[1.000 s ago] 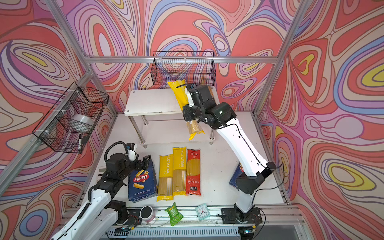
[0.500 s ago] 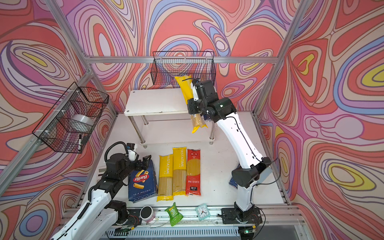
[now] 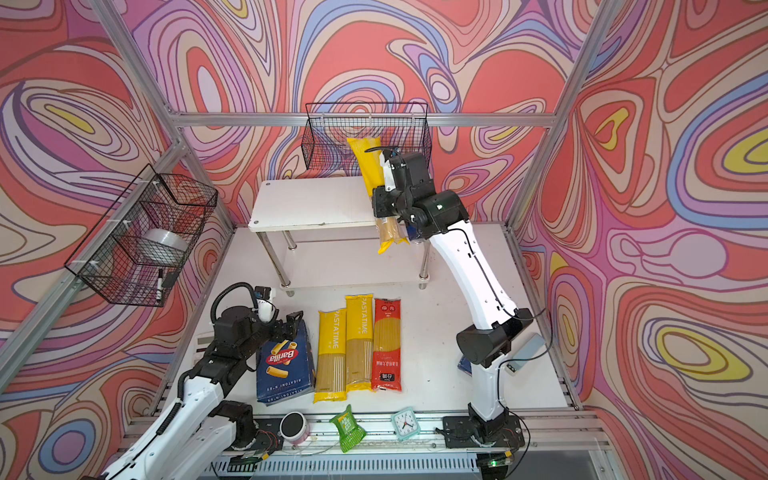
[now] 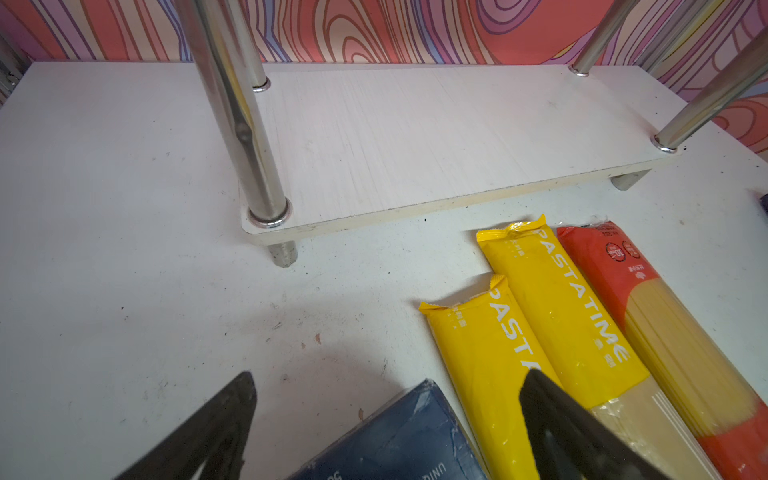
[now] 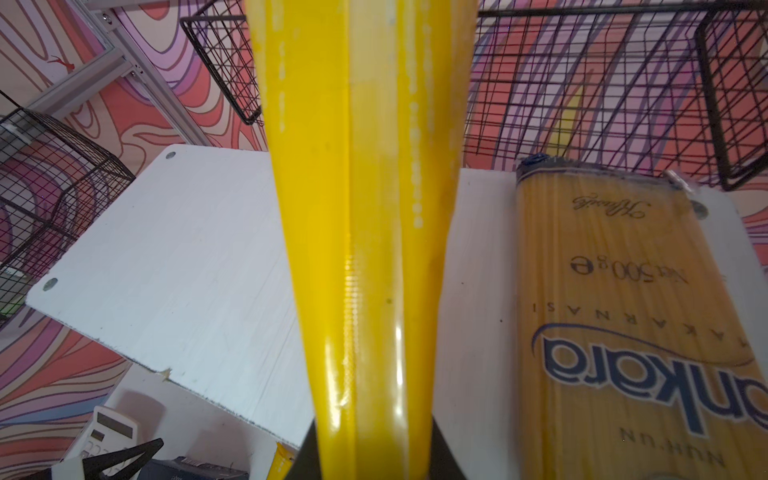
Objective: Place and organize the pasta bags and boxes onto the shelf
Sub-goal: 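Carry the yellow bag to the upper shelf beside the ankara bag, then lower the yellow spaghetti bag upright onto the shelf beside the ankara bag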
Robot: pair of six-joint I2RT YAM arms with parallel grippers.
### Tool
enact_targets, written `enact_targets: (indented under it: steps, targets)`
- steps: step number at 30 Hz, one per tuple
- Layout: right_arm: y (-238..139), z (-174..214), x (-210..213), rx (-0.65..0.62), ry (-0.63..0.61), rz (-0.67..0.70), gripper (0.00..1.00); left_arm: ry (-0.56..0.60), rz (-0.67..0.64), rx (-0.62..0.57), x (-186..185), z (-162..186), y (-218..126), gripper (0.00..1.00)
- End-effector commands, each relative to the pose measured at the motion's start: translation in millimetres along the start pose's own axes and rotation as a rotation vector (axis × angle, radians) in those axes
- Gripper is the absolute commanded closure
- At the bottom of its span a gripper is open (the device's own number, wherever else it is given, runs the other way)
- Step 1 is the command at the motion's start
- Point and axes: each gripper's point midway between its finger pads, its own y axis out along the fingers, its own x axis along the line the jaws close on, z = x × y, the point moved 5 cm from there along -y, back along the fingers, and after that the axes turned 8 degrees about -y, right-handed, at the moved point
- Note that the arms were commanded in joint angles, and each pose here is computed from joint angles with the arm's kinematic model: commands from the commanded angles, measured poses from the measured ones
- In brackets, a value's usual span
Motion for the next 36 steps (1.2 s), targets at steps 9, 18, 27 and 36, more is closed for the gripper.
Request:
enact_targets:
  steps: [9,18,27,36]
  targets:
    - [7,-30,-22,-0.145,0.036,0.032,0.92,0.022,0.018,-0.022,-3,-3,-1,0.0]
    - [17,-18,-23,-0.109,0.061,0.015,0.76,0.021,0.019,-0.025,-3,-4,-2,0.0]
    - [20,-14,-24,-0.102,0.085,0.008,0.66,0.022,0.022,-0.025,-4,-3,-2,0.0]
    - [5,-19,-24,-0.125,0.089,0.01,0.58,0.022,0.023,-0.026,-4,-3,-3,0.0]
